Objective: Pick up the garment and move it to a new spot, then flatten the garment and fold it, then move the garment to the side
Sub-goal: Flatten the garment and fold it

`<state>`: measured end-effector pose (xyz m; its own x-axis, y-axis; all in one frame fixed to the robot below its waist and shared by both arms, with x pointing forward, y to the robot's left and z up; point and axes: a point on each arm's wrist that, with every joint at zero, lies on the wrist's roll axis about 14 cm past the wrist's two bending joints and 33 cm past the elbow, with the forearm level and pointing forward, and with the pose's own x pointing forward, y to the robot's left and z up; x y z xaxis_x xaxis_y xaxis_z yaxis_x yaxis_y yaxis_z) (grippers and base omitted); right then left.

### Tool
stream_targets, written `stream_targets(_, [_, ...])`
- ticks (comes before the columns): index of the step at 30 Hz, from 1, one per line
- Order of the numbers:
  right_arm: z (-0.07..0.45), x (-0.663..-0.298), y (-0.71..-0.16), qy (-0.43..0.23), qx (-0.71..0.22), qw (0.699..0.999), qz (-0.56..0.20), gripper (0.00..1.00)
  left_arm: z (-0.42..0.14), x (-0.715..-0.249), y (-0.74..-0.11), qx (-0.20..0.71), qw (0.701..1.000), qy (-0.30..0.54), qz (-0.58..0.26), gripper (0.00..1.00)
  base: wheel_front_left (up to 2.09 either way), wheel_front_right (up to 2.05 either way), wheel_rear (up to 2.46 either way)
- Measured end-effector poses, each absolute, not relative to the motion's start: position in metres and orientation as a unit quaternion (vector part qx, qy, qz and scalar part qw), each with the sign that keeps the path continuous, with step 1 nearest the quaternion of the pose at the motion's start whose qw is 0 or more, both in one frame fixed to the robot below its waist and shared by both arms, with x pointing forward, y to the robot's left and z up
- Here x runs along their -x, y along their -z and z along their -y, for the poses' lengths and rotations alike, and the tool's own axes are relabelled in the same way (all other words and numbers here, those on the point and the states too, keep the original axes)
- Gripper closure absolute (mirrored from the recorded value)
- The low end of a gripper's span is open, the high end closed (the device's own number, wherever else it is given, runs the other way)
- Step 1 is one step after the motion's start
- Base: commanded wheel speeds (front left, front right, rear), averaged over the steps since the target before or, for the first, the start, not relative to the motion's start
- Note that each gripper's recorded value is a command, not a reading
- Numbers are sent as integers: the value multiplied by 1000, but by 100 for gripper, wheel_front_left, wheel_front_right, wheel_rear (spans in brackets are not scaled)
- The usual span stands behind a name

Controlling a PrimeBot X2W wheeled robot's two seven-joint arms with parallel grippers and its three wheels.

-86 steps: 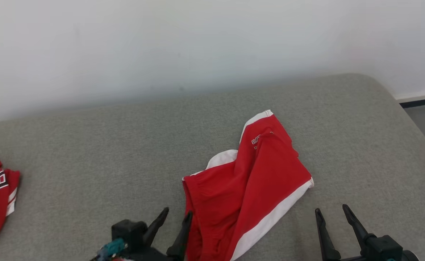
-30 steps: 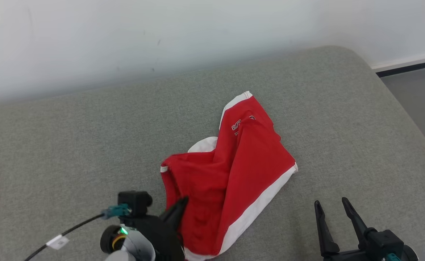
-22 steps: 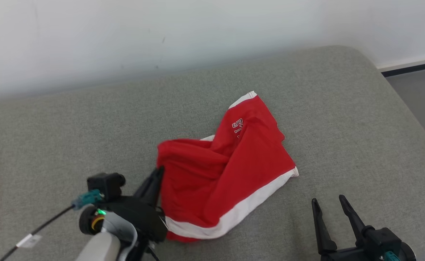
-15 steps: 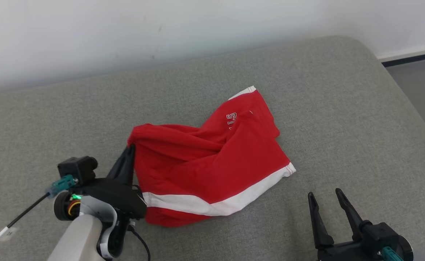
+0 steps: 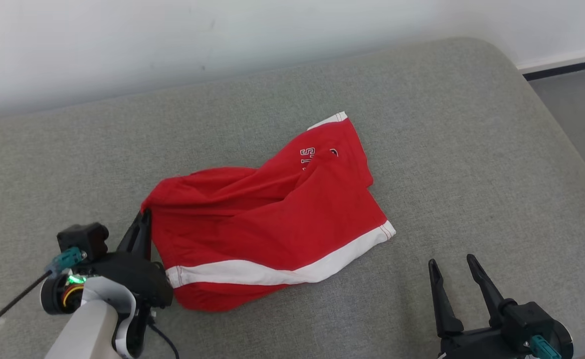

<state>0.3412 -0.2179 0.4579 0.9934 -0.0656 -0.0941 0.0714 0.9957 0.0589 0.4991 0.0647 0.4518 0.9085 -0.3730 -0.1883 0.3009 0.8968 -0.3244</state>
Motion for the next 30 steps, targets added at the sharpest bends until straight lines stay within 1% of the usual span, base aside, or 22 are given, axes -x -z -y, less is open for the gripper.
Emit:
stream_targets(4, [214,-341,-461,27,-33,998,-42,0,-74,-489,-450,136,968,167,-127,100,0,0,0])
stream_targets(5, [212,-340,-462,25,-33,998,-41,0,-74,-486,-449,135,968,167,-128,86,0,0,0])
stream_targets(6, [211,-339,-463,23,-33,998,-41,0,-75,-482,-450,133,968,168,-128,0,0,0,0])
stream_targets(12, [207,-336,-471,14,-34,999,-29,0,-71,-465,-457,144,967,173,-117,0,0,0,0])
stream_targets(16, [210,-329,-475,15,-31,999,-25,0,-80,-447,-457,149,968,166,-112,0,0,0,0])
stream_targets(22, [215,-328,-488,17,-27,999,-4,0,-99,-426,-475,146,976,152,-63,0,0,0,0])
stream_targets(23, [215,-328,-489,16,-25,1000,-1,0,-107,-418,-483,146,978,142,-43,0,0,0,0])
stream_targets(26, [215,-330,-492,12,-21,1000,6,0,-123,-408,-503,132,984,123,-1,0,0,0,0])
stream_targets(30, [212,-333,-493,1,-20,1000,8,0,-138,-384,-509,108,989,102,25,0,0,0,0])
